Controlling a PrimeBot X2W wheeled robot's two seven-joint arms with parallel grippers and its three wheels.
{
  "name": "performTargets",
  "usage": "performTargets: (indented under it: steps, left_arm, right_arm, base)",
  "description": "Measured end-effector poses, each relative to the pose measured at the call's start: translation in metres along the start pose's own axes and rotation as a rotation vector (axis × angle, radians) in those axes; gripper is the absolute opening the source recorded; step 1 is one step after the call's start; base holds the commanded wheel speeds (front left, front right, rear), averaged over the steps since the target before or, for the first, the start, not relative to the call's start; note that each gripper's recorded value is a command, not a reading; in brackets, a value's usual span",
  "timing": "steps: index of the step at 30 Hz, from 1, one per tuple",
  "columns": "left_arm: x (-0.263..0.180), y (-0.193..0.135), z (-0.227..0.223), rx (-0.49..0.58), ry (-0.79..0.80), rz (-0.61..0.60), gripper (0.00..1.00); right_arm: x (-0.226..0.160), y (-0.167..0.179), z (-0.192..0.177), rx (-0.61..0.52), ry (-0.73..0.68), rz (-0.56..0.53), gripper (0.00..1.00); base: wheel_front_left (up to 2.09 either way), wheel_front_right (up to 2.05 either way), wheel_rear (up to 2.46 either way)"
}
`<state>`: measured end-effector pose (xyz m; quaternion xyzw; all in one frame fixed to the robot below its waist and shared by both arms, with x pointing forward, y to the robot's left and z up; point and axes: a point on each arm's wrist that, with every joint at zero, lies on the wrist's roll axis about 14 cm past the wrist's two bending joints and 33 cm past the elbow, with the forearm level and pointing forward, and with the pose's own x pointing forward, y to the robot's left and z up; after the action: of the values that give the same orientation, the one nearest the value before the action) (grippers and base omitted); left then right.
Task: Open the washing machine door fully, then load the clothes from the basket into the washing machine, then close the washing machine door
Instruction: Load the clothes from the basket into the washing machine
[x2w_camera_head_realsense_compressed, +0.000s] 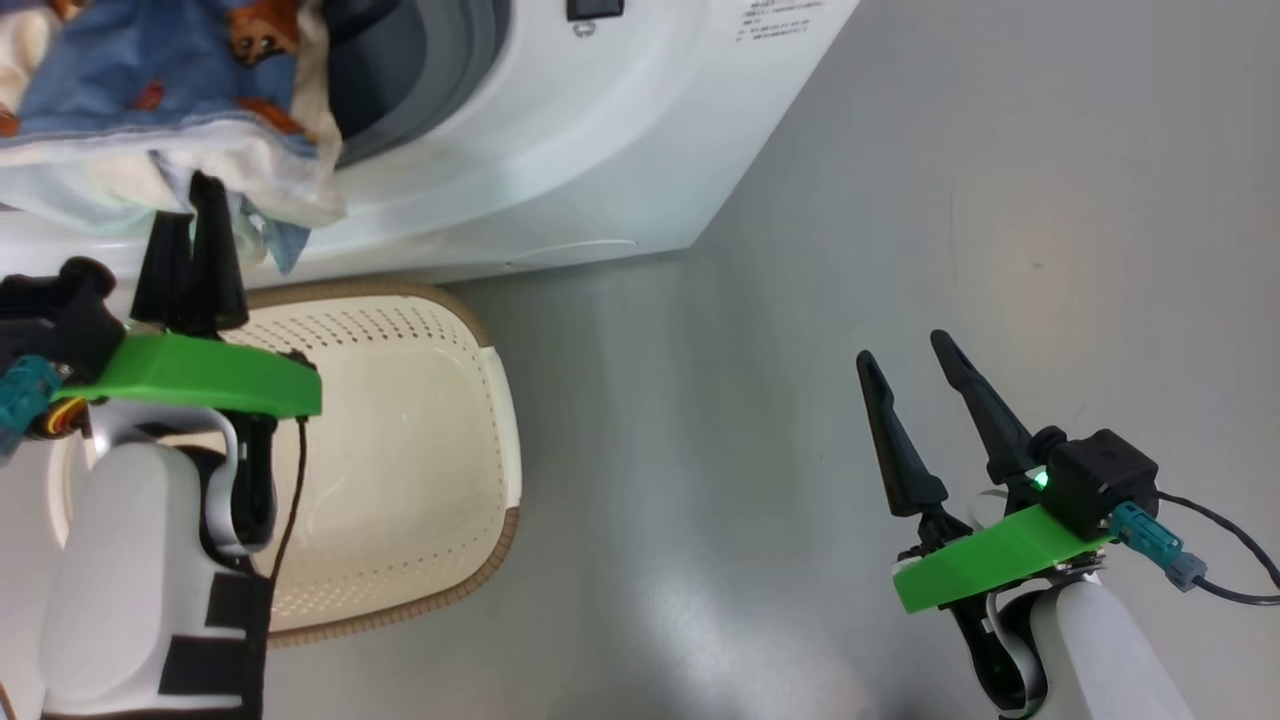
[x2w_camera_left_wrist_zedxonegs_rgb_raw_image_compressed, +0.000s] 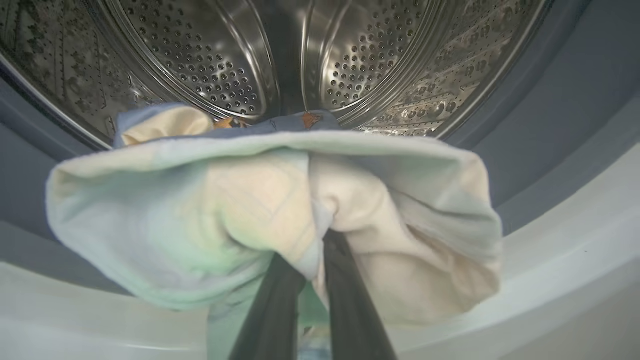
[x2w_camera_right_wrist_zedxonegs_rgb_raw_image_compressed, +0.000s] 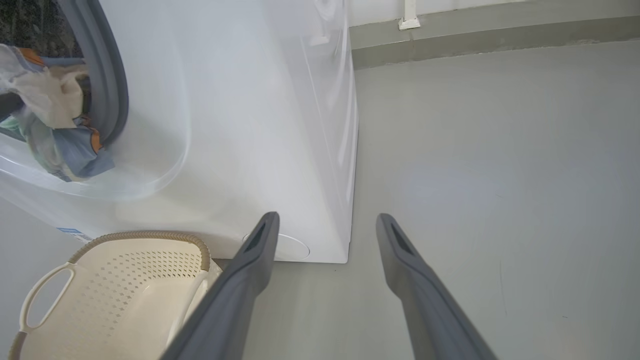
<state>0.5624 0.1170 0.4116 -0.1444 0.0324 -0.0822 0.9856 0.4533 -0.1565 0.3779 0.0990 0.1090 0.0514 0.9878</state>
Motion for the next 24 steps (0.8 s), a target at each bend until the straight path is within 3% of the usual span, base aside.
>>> performTargets:
  steps: [9,24]
  left_arm:
    - [0.005,0.004,0.024,0.094,0.005,-0.009,0.00]
    - [0.074,0.007,0.037,0.211,0.040,-0.036,0.00]
  right_arm:
    - [-0.005,0.002,0.008,0.005,-0.016,0.004,1.00]
    - [-0.012,-0.014,-0.004,0.000,0.022,-0.043,1.00]
  base:
    - [0.00,0.00,0.00]
    - [0.00,0.00,0.00]
